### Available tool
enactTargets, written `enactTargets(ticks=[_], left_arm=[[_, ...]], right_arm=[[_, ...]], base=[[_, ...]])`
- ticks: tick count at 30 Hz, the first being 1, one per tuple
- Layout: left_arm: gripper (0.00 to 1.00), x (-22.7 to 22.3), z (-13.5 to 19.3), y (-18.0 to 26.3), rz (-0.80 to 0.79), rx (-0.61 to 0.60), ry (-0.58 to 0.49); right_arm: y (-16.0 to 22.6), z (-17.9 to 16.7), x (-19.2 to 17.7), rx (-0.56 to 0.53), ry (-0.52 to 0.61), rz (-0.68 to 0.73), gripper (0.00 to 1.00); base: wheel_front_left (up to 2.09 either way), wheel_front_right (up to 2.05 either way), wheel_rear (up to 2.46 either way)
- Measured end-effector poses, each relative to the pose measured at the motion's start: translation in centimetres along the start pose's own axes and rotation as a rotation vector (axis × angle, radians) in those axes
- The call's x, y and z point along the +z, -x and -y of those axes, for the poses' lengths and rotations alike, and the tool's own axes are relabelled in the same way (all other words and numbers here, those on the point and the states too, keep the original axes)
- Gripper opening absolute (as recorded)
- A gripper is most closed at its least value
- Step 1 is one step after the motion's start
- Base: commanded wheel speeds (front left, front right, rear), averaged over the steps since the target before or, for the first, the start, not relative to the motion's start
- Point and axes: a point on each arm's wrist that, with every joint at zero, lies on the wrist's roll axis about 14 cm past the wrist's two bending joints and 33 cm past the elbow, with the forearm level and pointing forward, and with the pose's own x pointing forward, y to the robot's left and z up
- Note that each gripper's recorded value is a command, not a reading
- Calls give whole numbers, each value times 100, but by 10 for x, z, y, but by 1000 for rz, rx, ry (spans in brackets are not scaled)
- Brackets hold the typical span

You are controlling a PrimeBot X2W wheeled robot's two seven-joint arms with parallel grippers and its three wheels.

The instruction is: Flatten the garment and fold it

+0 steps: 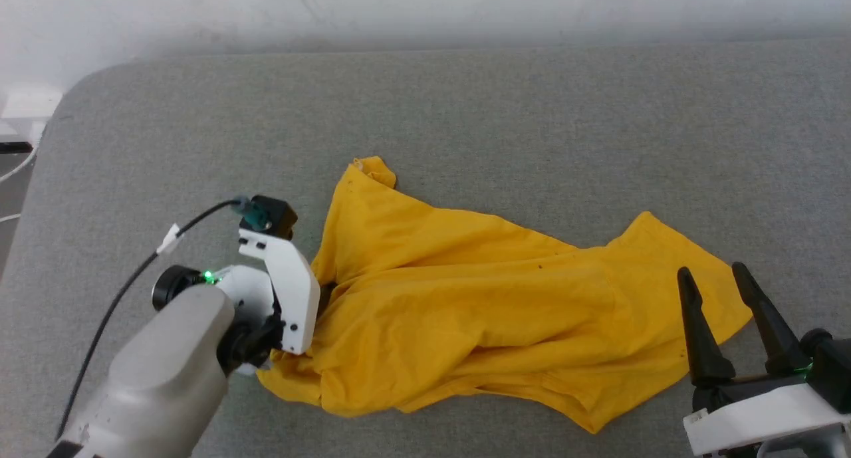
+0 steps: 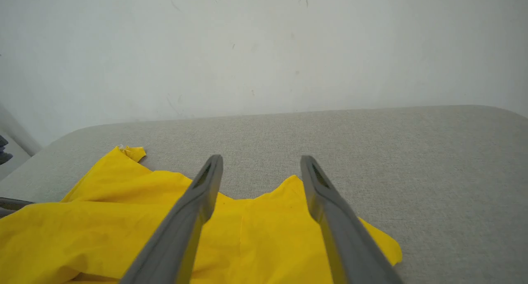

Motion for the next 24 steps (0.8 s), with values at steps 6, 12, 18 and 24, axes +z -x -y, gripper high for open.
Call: enactTargets(ticks=[6, 12, 18, 24], left_arm=[[0, 9, 7, -6, -54, -23, -31], [0, 60, 18, 2, 175, 20, -109], [0, 164, 50, 24, 493, 27, -230], [0, 216, 109, 17, 644, -74, -312]], right_arm=[[2, 3, 3, -10, 9, 10, 100], [6, 1, 13, -4, 10, 40, 100], [9, 0, 17, -3, 18, 45, 100], [3, -1, 14, -4, 17, 31, 100]], base=[[0, 0, 0], [0, 0, 0], [0, 0, 0], [0, 0, 0]])
